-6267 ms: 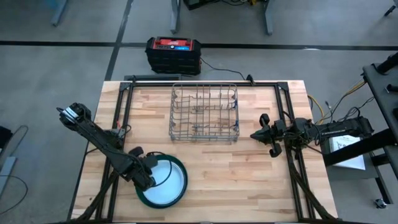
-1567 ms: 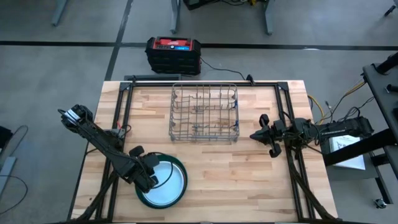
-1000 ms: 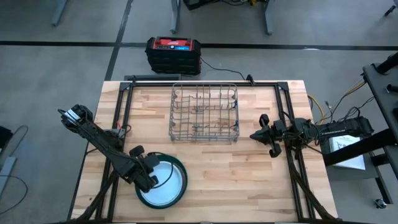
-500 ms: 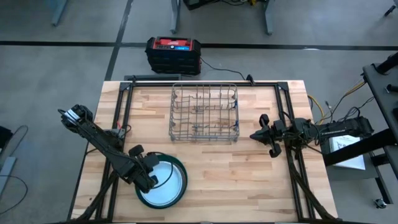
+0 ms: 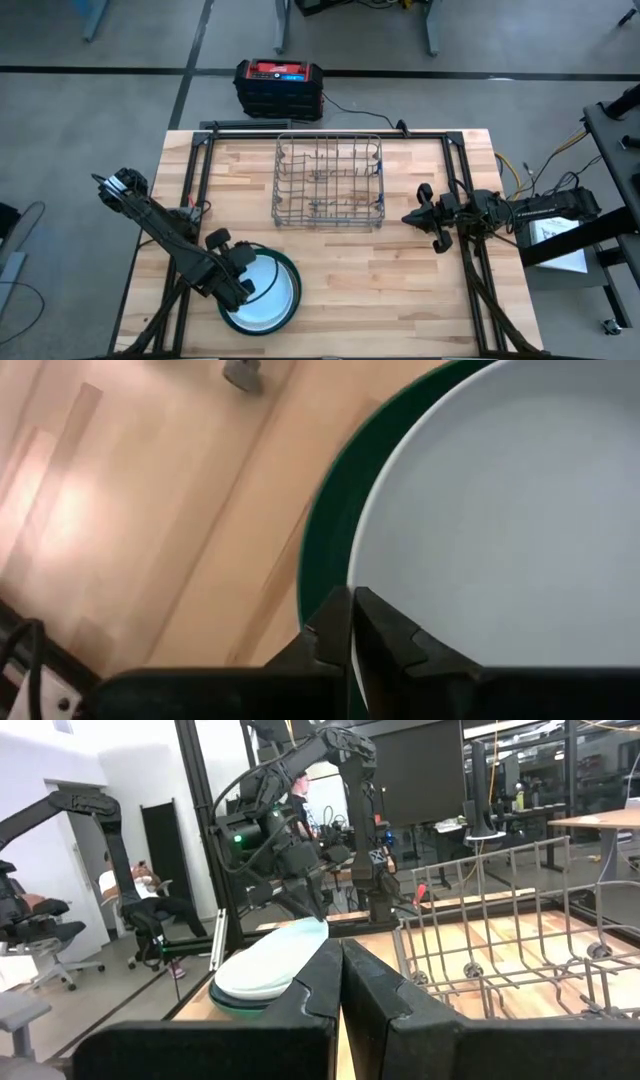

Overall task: Sort dishes
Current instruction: Put the light blue plate in the dishwasher rack

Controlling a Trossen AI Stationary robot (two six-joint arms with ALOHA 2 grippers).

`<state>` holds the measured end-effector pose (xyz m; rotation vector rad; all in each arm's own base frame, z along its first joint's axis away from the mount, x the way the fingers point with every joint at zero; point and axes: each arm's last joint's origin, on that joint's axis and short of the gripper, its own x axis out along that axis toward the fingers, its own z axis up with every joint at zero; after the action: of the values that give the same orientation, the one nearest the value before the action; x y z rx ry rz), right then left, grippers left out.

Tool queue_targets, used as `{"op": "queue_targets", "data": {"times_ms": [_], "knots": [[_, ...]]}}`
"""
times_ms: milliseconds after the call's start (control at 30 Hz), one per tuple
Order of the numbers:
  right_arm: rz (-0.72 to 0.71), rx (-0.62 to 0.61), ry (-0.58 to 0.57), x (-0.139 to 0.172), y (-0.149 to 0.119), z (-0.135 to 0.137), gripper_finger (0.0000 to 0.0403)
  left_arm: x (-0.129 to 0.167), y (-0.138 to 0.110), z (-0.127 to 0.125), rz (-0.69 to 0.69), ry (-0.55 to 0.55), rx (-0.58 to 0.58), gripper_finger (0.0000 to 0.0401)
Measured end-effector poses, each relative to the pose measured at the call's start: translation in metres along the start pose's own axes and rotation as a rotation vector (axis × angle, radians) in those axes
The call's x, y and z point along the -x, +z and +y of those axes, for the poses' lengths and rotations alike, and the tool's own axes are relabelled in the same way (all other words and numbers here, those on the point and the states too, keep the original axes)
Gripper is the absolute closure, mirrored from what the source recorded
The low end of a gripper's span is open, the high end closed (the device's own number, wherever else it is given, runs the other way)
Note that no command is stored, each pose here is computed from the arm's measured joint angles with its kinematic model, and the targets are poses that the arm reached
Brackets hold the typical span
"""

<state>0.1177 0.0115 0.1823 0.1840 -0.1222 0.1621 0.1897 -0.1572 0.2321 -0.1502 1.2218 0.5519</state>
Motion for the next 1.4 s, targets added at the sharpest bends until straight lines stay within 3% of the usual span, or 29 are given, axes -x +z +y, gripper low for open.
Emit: {"op": "queue_targets", "data": {"times_ms": [1067,1400], "knots": [[0.001,-0.007,0.001,0.0,0.0,0.0,0.0403,0.054,0.024,0.008,-0.078,0.019,-0.012,0.0401],[0.009,-0.008,-0.001,0.0,-0.001,0.0,0.0403,0.058,0.024,0.011,-0.071,0.036,-0.021,0.0401]]}}
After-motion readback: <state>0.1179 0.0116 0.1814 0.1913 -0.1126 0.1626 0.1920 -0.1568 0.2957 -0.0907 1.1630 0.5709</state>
